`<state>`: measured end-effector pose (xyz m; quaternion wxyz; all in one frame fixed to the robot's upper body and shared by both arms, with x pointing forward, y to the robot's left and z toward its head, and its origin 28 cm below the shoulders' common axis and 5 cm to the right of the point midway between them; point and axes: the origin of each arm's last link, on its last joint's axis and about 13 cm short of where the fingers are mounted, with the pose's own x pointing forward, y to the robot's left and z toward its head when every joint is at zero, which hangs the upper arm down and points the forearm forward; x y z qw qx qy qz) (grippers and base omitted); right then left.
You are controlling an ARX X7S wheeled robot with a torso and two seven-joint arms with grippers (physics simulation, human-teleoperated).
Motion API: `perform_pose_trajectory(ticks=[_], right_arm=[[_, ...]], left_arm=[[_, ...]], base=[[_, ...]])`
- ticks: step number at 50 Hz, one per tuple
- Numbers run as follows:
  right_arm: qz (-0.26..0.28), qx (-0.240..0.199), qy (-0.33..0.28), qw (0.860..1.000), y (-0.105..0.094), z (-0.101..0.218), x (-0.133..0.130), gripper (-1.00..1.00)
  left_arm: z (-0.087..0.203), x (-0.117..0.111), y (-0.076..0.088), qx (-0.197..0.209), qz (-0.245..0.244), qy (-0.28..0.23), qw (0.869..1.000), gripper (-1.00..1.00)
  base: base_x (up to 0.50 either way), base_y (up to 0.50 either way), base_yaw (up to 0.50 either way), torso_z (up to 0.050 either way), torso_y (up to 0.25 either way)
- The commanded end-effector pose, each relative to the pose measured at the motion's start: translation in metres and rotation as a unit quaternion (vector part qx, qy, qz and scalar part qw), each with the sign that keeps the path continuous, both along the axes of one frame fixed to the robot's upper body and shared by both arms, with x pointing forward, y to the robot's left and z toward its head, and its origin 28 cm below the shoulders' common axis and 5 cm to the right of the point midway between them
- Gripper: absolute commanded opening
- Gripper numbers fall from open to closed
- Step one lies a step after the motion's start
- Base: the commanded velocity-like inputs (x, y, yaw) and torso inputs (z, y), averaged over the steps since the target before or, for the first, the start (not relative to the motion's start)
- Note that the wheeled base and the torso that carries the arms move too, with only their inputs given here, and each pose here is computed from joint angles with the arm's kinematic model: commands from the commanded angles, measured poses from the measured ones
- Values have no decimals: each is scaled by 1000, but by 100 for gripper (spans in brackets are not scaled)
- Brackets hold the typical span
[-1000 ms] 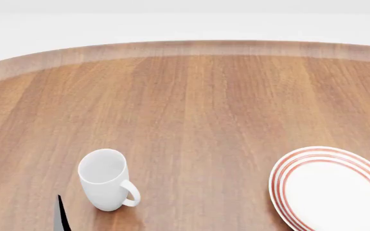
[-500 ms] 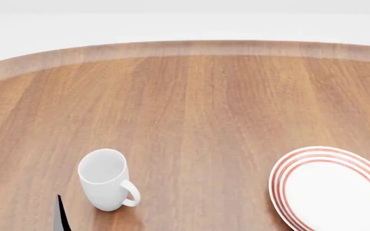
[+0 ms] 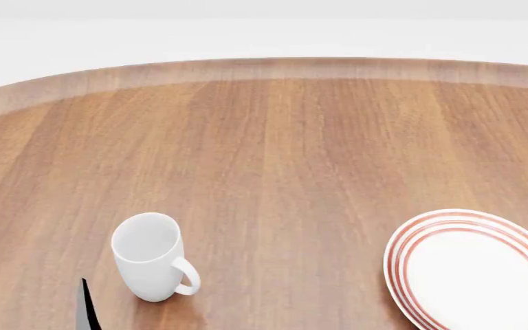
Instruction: Pick up the red mug and put it on the plate
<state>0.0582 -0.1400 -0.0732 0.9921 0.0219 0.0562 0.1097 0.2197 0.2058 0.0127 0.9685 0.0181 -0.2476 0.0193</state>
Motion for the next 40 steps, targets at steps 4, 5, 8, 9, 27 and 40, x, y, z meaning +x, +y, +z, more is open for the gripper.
perform_pose_trajectory(ticks=[4,5,8,9,27,40], right_arm=[[1,-1,3,1000,-2,-3,0,-100],[0,-1,3,1000,-2,-1,-1,-100],[-1,2,1,1000,-1,3,-2,-100],[-1,2,-1,1000,-1,7,-4,-100],[-14,40,-92,995,10,109,-6,-100],[-54,28,-102,993,15,165,4,-100]], left_arm=[[0,0,0,0,1,-1,1000,100],[0,0,0,0,1,-2,1000,100],[0,0,0,0,1,-2,1000,100],[0,0,0,0,0,-2,1000,100],[0,0,0,-5,-6,-6,1000,100],[0,0,0,-11,-11,-7,1000,100]], base=[[0,0,0,0,0],[0,0,0,0,0],[0,0,0,0,0],[0,0,0,0,0],[0,0,0,0,0],[0,0,0,0,0]])
